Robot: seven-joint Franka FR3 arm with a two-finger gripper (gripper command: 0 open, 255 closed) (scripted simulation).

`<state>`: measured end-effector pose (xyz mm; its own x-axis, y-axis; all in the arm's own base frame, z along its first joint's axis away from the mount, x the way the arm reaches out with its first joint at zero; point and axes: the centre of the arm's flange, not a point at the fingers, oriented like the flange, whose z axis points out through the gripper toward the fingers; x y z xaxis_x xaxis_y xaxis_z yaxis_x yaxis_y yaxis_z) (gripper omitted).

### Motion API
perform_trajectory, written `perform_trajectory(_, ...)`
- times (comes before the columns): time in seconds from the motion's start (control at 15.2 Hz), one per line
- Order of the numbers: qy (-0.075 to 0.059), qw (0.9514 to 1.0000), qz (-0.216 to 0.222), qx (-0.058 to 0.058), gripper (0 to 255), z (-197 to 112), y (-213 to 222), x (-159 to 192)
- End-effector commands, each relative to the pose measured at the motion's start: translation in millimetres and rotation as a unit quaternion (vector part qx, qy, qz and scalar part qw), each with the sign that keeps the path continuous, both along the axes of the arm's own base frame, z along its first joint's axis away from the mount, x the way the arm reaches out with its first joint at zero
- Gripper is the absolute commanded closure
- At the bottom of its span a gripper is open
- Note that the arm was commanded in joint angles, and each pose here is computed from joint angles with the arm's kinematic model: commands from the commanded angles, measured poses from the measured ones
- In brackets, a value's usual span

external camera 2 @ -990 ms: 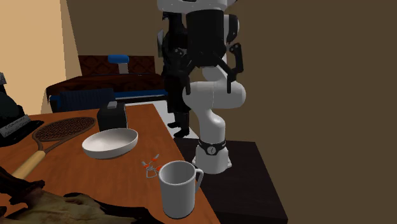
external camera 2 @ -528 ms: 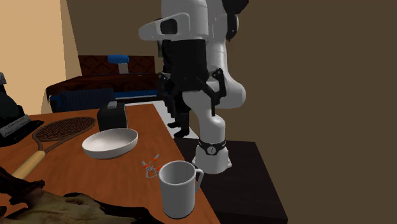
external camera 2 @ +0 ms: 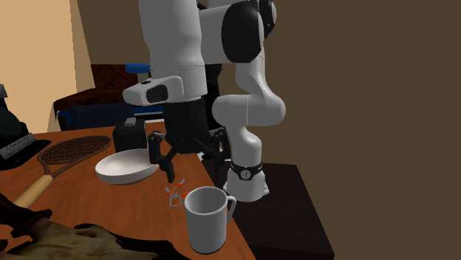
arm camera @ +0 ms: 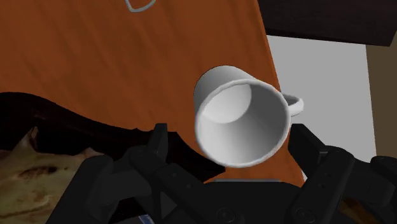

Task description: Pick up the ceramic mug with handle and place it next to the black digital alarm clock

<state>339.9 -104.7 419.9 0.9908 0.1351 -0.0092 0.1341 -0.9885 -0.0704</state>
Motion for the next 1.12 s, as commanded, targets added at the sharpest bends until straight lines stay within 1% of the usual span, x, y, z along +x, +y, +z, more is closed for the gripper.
perform_trajectory(0.0,-0.006,0.9999,0.011,0.0,0,-21.0,-12.4,7.4)
perform_trajectory(0.07,-0.007,0.9999,0.015,0.001,0,-29.2,-17.4,10.9)
perform_trajectory(0.59,-0.007,0.9999,0.015,0.001,0,-69.1,-14.7,10.7)
perform_trajectory(1.06,-0.007,0.9999,0.015,0.001,0,-69.1,-14.7,10.7)
